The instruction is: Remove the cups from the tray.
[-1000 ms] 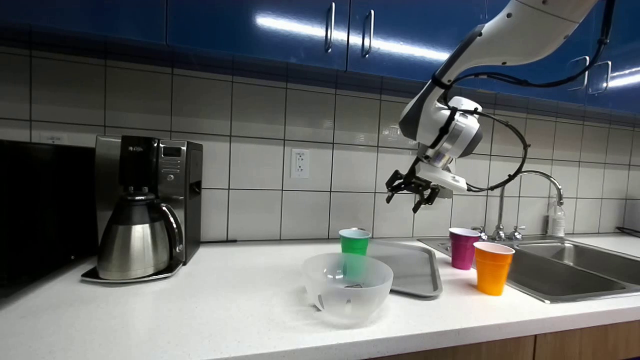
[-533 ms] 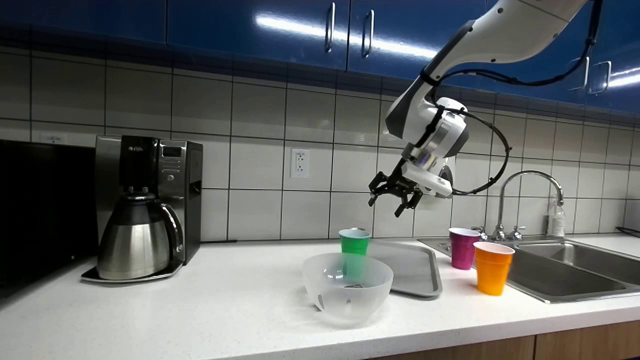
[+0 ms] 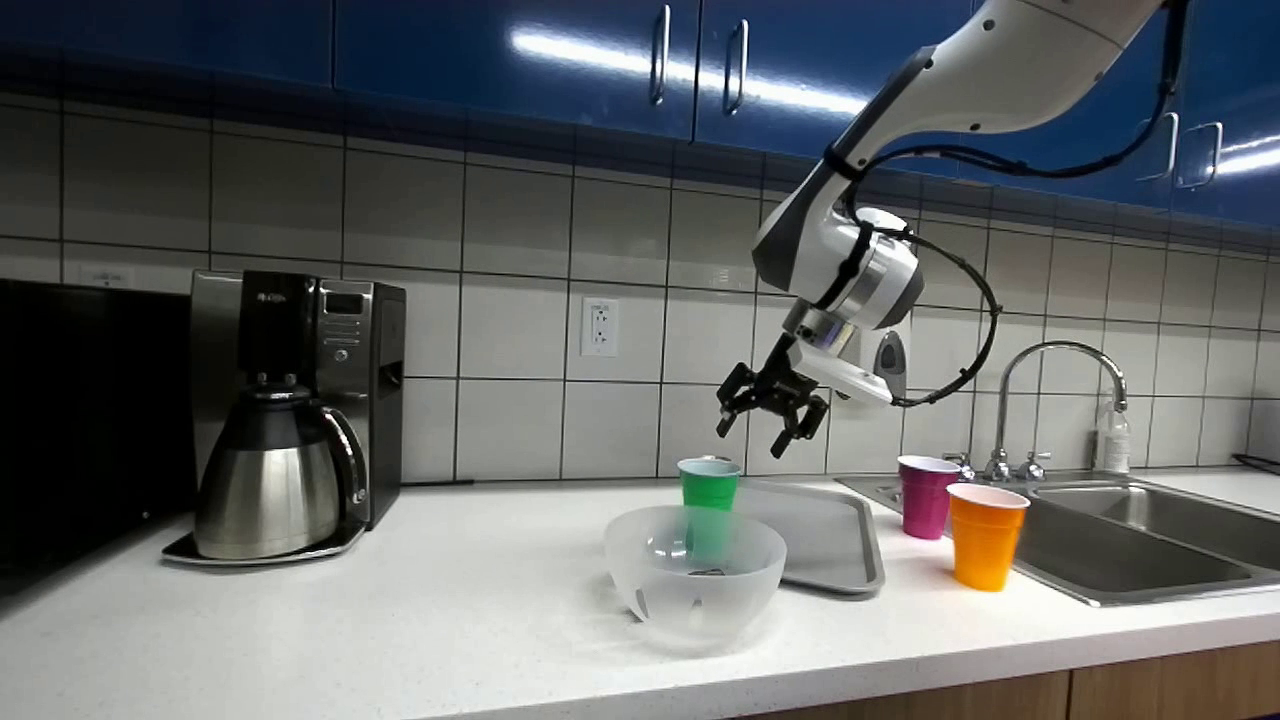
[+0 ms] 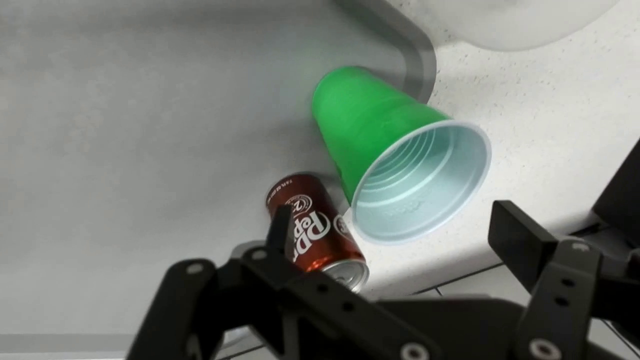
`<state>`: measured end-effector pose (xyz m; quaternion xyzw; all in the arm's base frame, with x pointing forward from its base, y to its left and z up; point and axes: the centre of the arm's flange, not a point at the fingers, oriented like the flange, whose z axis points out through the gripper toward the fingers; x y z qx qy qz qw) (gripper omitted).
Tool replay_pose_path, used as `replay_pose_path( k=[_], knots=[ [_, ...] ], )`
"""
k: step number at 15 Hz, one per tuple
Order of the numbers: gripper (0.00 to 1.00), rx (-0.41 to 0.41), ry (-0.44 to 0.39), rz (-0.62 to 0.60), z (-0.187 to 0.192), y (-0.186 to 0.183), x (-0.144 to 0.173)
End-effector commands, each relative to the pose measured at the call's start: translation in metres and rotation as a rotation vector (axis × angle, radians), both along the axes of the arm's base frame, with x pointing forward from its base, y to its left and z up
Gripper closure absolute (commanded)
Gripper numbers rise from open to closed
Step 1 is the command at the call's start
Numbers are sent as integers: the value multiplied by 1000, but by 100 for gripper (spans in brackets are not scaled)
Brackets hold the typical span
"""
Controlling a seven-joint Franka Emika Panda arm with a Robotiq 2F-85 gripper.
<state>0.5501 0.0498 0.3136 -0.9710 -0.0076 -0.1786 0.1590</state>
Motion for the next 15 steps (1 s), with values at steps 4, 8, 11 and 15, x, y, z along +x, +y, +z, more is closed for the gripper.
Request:
replay_pose_path(
  k=[4, 8, 11, 15],
  knots=[
    [0, -69, 34, 54, -23, 20, -4],
    [0, -109, 28, 39, -31, 14, 5],
    [0, -130, 21, 28, -33, 11, 9],
    [0, -141, 26, 31, -37, 14, 14]
  ],
)
